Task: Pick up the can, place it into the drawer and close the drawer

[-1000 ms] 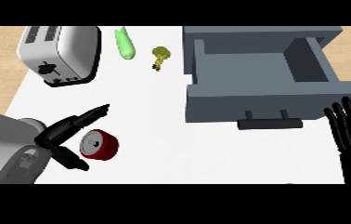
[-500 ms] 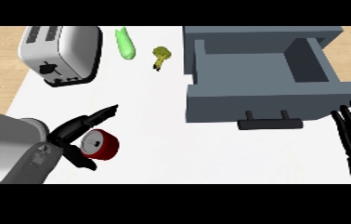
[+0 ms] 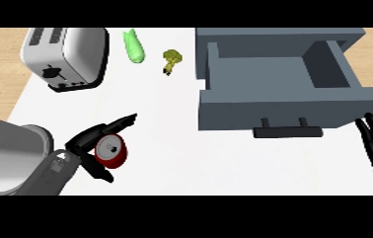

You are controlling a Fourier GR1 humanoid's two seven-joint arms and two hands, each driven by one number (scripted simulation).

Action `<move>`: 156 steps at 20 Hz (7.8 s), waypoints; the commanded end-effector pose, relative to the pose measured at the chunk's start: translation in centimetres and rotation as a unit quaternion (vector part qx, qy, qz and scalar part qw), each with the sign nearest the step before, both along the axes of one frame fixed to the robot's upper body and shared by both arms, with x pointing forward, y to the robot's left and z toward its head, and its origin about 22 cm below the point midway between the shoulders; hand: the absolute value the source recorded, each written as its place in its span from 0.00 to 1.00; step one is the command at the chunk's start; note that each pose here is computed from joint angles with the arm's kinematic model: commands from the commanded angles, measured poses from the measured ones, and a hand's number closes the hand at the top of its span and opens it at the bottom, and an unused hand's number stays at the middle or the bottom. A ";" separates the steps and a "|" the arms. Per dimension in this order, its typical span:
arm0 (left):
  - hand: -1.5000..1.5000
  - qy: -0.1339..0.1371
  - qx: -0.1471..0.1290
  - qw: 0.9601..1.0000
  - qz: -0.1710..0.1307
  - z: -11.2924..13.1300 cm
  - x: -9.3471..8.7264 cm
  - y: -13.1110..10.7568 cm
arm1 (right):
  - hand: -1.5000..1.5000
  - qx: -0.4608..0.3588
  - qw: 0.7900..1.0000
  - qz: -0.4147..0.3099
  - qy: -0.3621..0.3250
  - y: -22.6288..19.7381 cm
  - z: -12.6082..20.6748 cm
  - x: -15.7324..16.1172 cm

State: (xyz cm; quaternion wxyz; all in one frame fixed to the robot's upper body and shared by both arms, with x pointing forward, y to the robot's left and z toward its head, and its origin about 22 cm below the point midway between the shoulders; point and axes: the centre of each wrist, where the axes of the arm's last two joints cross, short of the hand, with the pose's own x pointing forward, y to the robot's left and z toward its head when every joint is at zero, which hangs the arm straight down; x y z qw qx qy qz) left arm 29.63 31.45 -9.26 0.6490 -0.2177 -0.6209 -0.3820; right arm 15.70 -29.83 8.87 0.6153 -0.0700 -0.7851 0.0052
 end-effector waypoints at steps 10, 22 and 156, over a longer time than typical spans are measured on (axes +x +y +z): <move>1.00 0.020 -0.086 0.992 -0.090 -0.9 -0.6 -2.9 | 0.00 0.012 1.000 -0.007 -0.006 1.6 1.6 -0.1; 1.00 0.053 -0.140 0.981 -0.125 0.8 -0.1 -5.2 | 0.00 0.002 1.000 -0.004 0.001 -1.1 1.1 -1.5; 0.00 -0.179 -0.087 0.871 0.450 28.2 12.1 -34.0 | 0.00 -0.450 0.888 -0.007 -0.092 4.0 3.6 6.7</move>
